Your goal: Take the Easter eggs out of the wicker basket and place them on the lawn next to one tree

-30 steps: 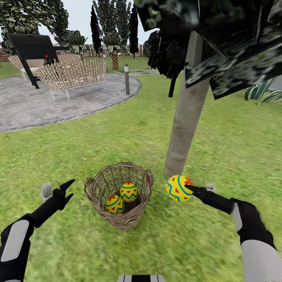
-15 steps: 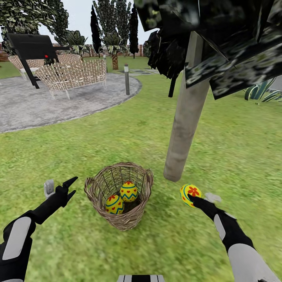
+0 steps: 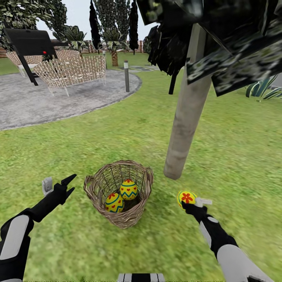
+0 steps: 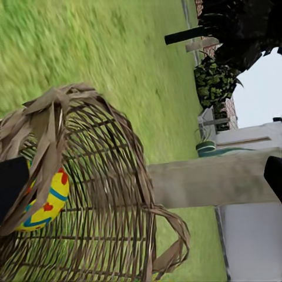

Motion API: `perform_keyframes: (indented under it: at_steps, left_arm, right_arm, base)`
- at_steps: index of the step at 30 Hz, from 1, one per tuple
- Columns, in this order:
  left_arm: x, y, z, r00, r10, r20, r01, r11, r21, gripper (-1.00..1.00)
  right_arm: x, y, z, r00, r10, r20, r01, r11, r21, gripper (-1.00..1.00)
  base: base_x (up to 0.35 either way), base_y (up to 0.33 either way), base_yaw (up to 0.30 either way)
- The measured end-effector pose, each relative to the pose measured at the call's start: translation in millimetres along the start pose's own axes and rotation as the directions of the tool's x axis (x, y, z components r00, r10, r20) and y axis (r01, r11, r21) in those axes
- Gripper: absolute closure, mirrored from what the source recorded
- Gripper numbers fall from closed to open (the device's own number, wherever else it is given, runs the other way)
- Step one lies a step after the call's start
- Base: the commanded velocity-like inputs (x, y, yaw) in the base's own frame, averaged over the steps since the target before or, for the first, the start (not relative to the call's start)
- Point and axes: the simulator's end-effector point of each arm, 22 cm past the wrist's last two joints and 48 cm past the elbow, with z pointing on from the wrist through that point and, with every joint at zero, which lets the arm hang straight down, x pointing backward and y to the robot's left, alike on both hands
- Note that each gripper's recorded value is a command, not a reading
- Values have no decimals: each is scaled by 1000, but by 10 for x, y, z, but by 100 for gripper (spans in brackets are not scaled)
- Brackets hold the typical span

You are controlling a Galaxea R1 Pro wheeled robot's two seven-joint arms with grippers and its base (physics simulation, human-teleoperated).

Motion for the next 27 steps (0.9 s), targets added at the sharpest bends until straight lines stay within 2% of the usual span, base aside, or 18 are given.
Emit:
perform_keyframes:
  at_steps: [3, 5, 7, 10, 14, 16, 19, 23, 25, 26, 27]
  left_arm:
    - [-19, -4, 2, 1000, 10, -2, -10, 1000, 3, -100]
    - [22, -139, -3, 1000, 13, -28, -11, 998, 65, -100]
    - [154, -349, -31, 996, -2, -91, 18, 985, 169, -100]
    - [203, -498, -62, 993, -10, -114, 39, 966, 255, -100]
    - [209, -507, -70, 993, -16, -118, 50, 957, 286, -100]
    - [187, -579, -106, 993, -16, -115, 53, 946, 321, -100]
    - [134, -798, -231, 993, 3, -121, 49, 905, 422, -100]
    - [219, -853, -218, 990, 1, -139, 61, 894, 443, -100]
    - [432, -912, -148, 981, 14, -191, 75, 890, 450, -100]
    - [617, -968, -101, 972, 24, -235, 89, 884, 460, -100]
    - [691, -992, -85, 967, 29, -252, 95, 881, 464, -100]
  right_arm:
    - [226, -30, 34, 999, -42, -35, 43, 998, 43, 100]
    - [288, -37, 53, 998, -46, -46, 48, 998, 48, 100]
    - [341, -37, 70, 997, -48, -55, 50, 998, 48, 100]
    - [417, -42, 95, 997, -48, -67, 52, 997, 49, 100]
    - [467, -66, 130, 996, -53, -73, 56, 997, 51, 100]
    - [444, -67, 132, 996, -54, -68, 57, 997, 51, 100]
    - [434, -68, 133, 996, -54, -66, 57, 997, 51, 100]
    - [433, -68, 133, 996, -54, -65, 58, 997, 51, 100]
    - [414, -68, 138, 997, -54, -63, 58, 997, 52, 100]
    - [405, -74, 140, 997, -55, -61, 58, 997, 52, 100]
    - [403, -75, 140, 997, -55, -61, 58, 997, 52, 100]
  base:
    - [0, 0, 0]
    - [0, 0, 0]
    - [0, 0, 0]
    - [0, 0, 0]
    - [0, 0, 0]
    - [0, 0, 0]
    - [0, 0, 0]
    - [0, 0, 0]
    - [6, 0, 0]
    - [105, -15, 0]
    - [230, -60, 0]
